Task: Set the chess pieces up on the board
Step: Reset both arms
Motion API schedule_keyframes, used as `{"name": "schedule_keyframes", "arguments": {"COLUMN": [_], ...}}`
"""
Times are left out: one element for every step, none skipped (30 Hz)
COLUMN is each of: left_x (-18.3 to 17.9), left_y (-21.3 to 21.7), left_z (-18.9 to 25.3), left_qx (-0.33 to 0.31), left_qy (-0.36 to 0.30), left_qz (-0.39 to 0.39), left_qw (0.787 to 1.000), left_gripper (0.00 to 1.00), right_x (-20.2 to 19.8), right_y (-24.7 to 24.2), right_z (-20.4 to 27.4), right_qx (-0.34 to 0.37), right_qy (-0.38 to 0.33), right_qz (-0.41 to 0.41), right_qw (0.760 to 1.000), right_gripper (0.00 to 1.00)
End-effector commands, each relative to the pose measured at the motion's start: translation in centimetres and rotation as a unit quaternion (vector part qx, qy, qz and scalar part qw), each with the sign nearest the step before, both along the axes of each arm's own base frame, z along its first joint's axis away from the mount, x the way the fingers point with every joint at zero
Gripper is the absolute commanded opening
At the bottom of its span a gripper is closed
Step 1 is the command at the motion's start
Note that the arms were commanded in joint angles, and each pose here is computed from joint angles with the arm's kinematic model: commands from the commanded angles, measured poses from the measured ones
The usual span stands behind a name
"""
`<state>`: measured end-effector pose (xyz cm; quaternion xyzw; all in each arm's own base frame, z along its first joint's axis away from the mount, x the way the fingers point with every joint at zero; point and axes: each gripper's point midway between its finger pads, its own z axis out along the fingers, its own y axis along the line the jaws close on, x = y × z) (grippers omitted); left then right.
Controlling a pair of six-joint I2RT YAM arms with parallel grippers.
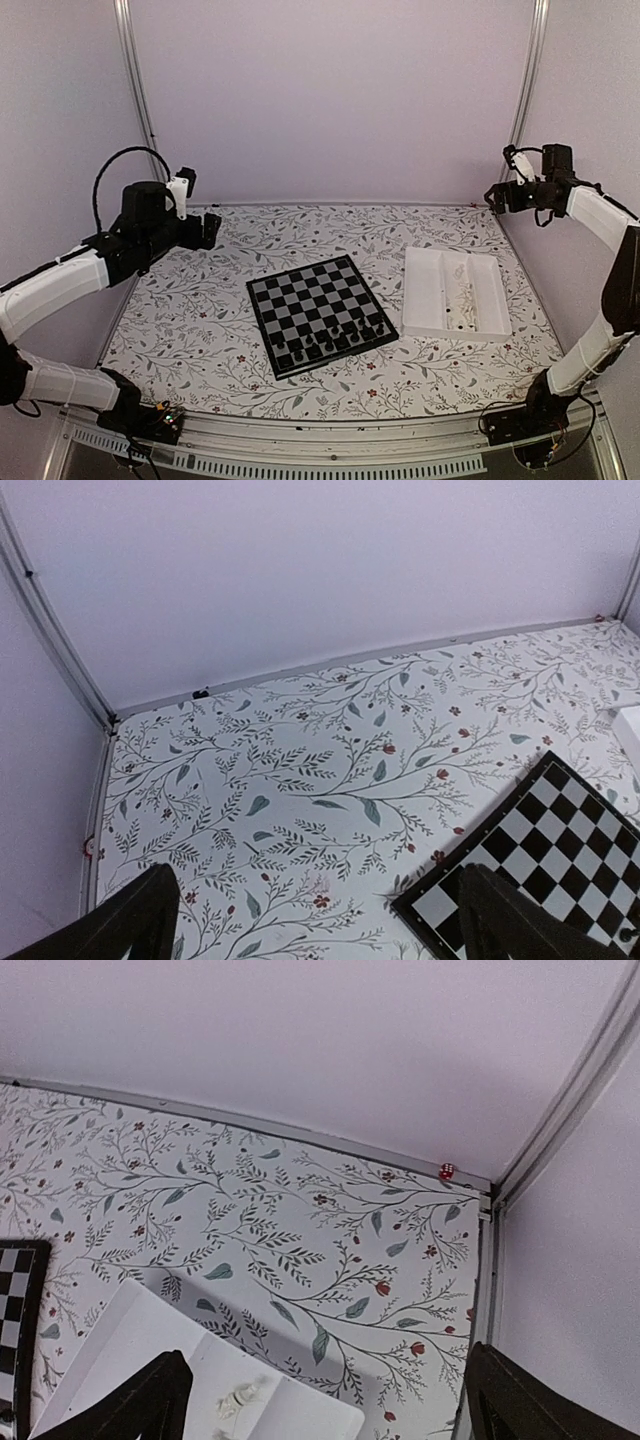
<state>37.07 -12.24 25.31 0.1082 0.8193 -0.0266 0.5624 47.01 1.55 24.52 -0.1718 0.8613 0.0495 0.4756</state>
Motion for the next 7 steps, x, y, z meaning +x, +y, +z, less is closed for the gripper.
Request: {"name": "schedule_keyframes", "arguments": {"left_x": [0.5,0.5,0.6,0.7,0.7,0.6,0.6], "left_y": [3.3,3.3,3.3,3.2,3.1,3.1,3.2], "left_z": [-1.0,-1.4,-1.8,-2.0,-2.1,-2.0,-1.8], "left_qx": [-0.006,-0.002,0.001,0.002,0.002,0.001,-0.003], "left_qy": [-0.006,-0.001,0.004,0.004,0.001,-0.004,-0.017], "left_qz": [0.094,0.095,0.094,0.091,0.089,0.088,0.087], "left_qw": [0.996,0.995,0.996,0.996,0.996,0.996,0.996], "left_gripper": [0.99,0.99,0.99,0.99,0.99,0.99,0.99], "right_x": [-0.3,-0.7,-1.2,-1.6,-1.9,-2.2,-2.4], "right_y": [-0.4,-0.2,0.0,0.2,0.4,0.5,0.6], "right_z": [1.5,1.0,1.3,1.4,1.6,2.0,2.1], "right_qx": [0.068,0.070,0.072,0.073,0.075,0.078,0.081], "right_qy": [-0.049,-0.050,-0.059,-0.066,-0.071,-0.076,-0.077], "right_qz": [-0.049,-0.046,-0.041,-0.036,-0.031,-0.028,-0.027], "right_qw": [0.995,0.995,0.995,0.995,0.994,0.994,0.993], "right_gripper": [0.99,0.99,0.99,0.99,0.99,0.99,0.99]}}
